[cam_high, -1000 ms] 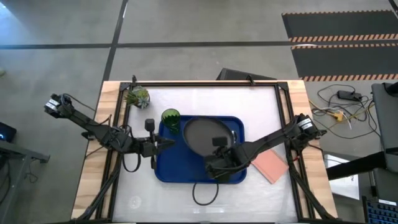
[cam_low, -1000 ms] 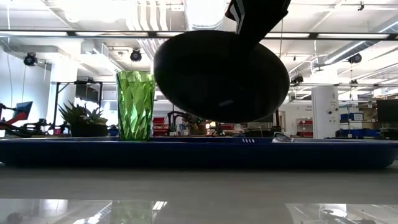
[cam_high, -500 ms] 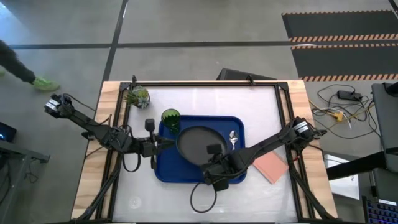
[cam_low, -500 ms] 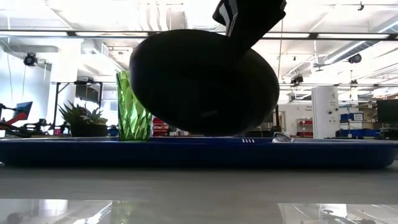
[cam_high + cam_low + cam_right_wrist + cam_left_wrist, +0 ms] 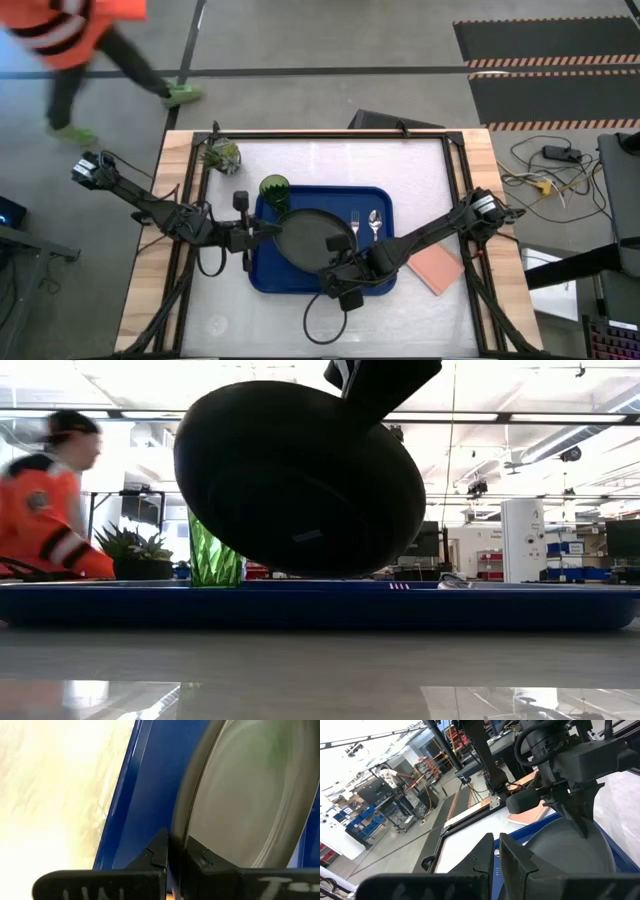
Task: Pick and place plate/cup/fork/spoon on tray
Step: Put the black plate on the blue tray
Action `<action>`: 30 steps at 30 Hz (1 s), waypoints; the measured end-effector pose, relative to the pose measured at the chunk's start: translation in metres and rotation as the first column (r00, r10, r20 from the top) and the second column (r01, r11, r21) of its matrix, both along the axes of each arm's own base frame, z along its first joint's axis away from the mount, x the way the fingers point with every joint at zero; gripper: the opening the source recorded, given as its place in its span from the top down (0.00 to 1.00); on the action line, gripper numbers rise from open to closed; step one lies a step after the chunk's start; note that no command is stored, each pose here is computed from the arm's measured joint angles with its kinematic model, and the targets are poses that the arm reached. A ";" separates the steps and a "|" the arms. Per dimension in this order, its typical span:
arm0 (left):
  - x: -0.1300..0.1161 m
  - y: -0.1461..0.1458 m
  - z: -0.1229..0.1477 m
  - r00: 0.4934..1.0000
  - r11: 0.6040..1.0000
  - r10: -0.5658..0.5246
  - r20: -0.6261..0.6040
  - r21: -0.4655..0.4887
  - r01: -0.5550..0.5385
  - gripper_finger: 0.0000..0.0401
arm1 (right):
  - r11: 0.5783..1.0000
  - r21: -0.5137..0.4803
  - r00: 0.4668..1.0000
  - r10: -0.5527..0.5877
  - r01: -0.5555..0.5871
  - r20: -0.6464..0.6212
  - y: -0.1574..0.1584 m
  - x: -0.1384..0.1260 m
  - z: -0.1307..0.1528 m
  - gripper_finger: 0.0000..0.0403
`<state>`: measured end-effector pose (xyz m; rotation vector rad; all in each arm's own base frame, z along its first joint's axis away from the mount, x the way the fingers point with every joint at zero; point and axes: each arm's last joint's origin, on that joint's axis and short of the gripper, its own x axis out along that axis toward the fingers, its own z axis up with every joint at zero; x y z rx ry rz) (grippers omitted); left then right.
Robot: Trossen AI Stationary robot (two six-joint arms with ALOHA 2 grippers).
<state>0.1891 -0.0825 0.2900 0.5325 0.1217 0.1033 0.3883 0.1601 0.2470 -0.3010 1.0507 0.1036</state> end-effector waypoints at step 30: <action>0.000 0.000 0.000 1.000 1.000 0.000 0.000 0.000 0.000 0.97 | 1.000 -0.008 0.999 0.018 -0.018 0.030 0.000 0.002 -0.010 0.97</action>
